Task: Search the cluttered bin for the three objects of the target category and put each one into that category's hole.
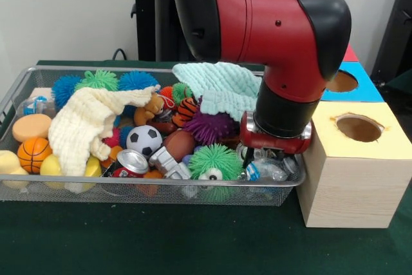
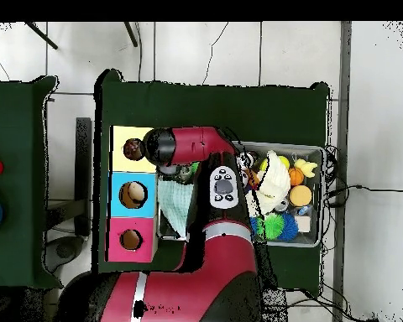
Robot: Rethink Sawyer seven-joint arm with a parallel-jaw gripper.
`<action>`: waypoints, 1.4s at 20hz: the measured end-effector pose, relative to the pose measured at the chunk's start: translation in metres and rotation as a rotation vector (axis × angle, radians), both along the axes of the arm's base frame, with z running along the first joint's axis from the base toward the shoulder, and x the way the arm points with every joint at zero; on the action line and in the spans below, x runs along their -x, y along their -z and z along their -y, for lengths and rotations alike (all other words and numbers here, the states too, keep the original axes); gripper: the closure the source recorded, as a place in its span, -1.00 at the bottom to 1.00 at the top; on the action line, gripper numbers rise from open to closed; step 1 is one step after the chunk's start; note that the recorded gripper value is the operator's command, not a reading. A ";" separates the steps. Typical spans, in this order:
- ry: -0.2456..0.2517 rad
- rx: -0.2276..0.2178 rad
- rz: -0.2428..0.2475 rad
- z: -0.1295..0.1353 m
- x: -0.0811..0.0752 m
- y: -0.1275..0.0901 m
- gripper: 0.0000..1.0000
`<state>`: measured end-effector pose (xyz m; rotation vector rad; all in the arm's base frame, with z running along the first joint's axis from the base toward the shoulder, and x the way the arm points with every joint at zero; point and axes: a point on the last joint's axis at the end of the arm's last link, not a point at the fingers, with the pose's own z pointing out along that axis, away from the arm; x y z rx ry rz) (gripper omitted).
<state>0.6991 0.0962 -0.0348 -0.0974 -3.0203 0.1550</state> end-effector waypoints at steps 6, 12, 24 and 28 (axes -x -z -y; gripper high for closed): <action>0.003 0.001 -0.002 0.001 -0.001 0.006 -1.00; 0.004 0.001 -0.007 0.001 -0.002 0.006 -1.00; 0.009 0.001 -0.035 0.002 0.001 0.007 1.00; 0.016 -0.005 -0.032 0.003 0.002 0.002 1.00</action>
